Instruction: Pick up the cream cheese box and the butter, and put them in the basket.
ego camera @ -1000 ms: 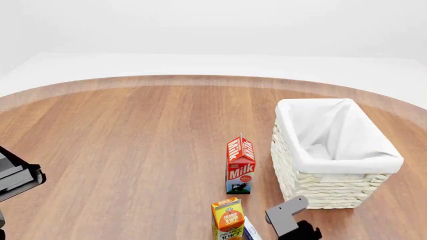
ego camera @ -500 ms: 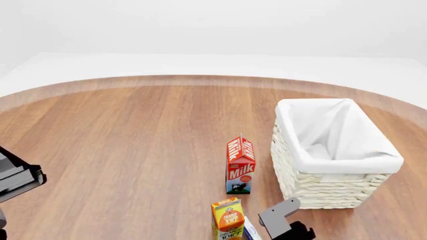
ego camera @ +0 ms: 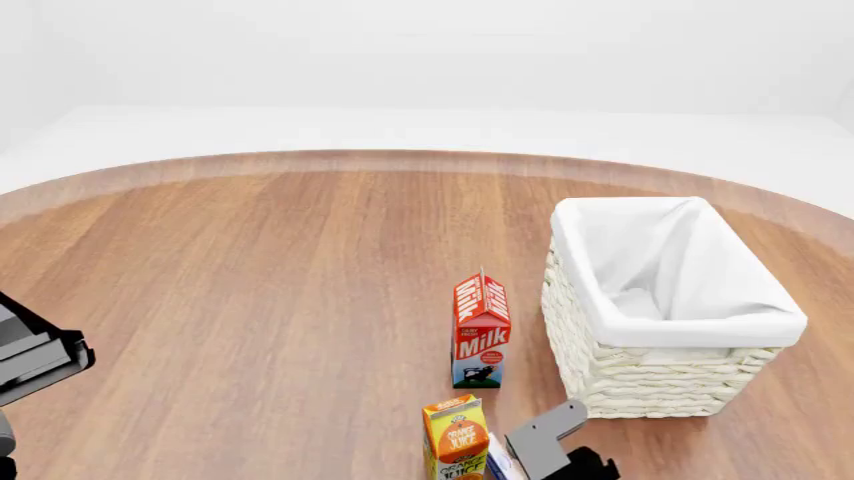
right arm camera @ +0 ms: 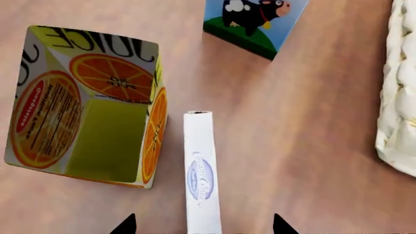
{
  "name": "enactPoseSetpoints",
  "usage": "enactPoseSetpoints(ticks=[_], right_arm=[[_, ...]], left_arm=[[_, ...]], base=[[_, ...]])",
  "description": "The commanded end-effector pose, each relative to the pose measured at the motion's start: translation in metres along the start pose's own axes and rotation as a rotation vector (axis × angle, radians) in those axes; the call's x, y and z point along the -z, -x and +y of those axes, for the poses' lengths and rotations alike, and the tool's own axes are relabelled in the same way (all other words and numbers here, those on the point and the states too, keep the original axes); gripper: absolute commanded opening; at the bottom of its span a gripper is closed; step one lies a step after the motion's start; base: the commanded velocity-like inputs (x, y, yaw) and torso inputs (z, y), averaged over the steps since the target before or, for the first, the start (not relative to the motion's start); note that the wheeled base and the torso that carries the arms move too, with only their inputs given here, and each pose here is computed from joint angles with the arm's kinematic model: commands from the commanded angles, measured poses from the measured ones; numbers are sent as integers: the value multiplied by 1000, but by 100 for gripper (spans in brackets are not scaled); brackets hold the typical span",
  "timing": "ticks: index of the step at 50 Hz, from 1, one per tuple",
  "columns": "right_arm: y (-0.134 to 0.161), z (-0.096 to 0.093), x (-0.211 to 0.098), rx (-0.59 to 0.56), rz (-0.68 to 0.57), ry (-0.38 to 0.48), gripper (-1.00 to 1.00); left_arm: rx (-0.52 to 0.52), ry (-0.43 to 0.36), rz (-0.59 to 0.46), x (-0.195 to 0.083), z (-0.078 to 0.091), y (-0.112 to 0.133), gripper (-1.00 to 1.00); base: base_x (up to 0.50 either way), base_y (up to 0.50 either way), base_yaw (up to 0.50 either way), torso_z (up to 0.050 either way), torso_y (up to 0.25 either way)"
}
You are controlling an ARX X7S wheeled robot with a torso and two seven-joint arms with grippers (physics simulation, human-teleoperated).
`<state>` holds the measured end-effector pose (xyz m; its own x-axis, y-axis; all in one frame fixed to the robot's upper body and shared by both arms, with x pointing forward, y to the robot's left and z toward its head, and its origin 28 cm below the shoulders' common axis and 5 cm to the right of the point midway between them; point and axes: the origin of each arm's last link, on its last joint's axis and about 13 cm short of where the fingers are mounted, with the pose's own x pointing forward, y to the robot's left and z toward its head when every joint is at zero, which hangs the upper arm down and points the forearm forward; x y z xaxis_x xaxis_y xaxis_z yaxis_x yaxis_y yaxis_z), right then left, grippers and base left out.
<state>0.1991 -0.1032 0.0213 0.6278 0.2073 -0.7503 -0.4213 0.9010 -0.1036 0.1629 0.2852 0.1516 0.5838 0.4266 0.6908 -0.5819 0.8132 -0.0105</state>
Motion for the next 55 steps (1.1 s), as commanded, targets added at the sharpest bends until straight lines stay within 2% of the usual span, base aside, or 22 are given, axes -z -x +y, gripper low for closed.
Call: enactPoseSetpoints(ticks=[1,11,12,29,39,46,48,55], right_arm=[[-5,5,0,-28,-6,-8,100],[-7,4,-1,-23,-18,-3,100],[-8,3,-1,-15,-33,25,-100],[-8,3,-1,0,-63,96,-100],[-3,-1,-11,30,-115,84,-100],[16,-9,-24,118,-209,71,-100],[37,-12,-32,183,-299,93,-100],[69,-9,-32,179,-352,94,-100]], left_arm=[[-6,-13,-12,0,3,0,100],[-5,-13,-12,1,3,0,100],[-5,-14,-12,1,3,0,100],[-6,-12,-10,0,3,0,100],[-7,-12,-10,0,3,0,100],[-8,-13,-12,0,3,0,100],[-7,-12,-12,0,3,0,100],[-3,-13,-14,-1,3,1,100]], base=[[0,0,0,0,0],[0,0,0,0,0],[0,0,0,0,0],[0,0,0,0,0],[0,0,0,0,0],[0,0,0,0,0],[0,0,0,0,0],[0,0,0,0,0]])
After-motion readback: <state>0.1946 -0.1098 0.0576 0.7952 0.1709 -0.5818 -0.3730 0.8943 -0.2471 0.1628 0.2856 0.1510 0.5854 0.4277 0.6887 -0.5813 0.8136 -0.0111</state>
